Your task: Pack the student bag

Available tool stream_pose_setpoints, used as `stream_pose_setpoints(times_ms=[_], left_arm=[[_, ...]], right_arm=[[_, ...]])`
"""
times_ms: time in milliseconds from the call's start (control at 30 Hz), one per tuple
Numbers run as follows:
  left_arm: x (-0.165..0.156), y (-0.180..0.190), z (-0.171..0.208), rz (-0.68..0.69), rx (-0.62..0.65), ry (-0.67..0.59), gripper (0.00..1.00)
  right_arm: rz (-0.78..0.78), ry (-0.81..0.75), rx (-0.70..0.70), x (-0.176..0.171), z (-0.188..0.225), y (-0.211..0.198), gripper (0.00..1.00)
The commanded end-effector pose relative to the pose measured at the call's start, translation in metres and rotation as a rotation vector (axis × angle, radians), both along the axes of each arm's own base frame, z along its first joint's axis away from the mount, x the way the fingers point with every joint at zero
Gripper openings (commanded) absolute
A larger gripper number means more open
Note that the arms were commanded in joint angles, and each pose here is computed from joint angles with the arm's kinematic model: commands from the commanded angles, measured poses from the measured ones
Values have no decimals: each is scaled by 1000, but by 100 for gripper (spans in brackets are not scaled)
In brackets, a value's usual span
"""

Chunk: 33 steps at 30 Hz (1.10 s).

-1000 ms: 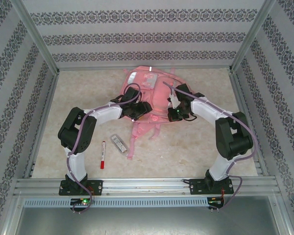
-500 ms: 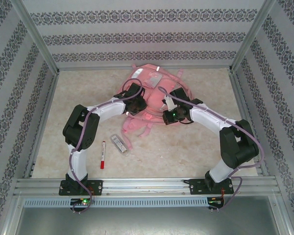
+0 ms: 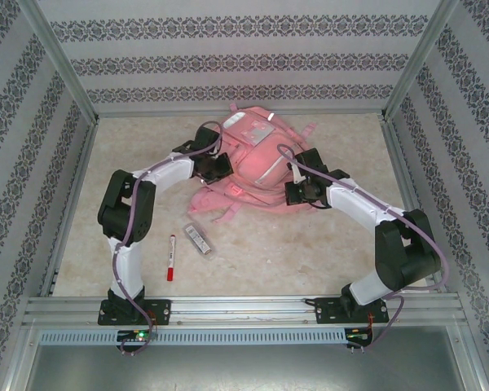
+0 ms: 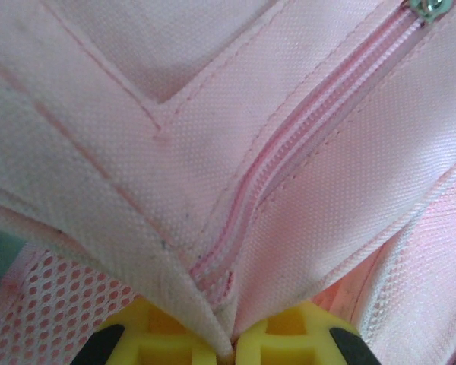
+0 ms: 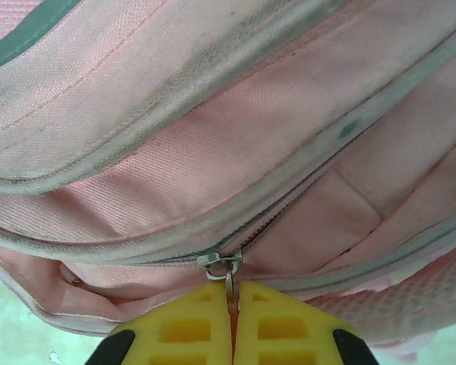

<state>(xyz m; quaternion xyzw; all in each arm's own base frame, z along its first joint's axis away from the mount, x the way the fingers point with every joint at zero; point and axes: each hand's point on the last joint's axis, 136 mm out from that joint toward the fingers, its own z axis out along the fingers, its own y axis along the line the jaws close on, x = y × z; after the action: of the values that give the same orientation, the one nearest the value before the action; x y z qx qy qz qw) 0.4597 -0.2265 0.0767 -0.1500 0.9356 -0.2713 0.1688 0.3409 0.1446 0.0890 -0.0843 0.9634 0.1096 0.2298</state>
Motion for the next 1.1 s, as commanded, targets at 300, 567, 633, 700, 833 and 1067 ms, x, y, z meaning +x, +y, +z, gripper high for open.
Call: stream_pose_setpoints(times_ms=[300, 567, 633, 700, 833, 1067], left_arm=[[109, 36, -11, 57, -65, -132, 43], [102, 30, 33, 7, -42, -164, 55], [76, 44, 36, 12, 26, -117, 56], [45, 58, 30, 31, 82, -42, 56], [-13, 60, 22, 67, 67, 44, 56], [-45, 3, 39, 82, -84, -3, 57]], right_arm=[[150, -5, 130, -12, 31, 41, 0], [210, 16, 150, -16, 27, 66, 0], [223, 16, 164, -16, 26, 73, 0], [239, 15, 175, -17, 26, 80, 0], [266, 7, 182, -18, 24, 92, 0], [316, -18, 215, -22, 30, 109, 0]])
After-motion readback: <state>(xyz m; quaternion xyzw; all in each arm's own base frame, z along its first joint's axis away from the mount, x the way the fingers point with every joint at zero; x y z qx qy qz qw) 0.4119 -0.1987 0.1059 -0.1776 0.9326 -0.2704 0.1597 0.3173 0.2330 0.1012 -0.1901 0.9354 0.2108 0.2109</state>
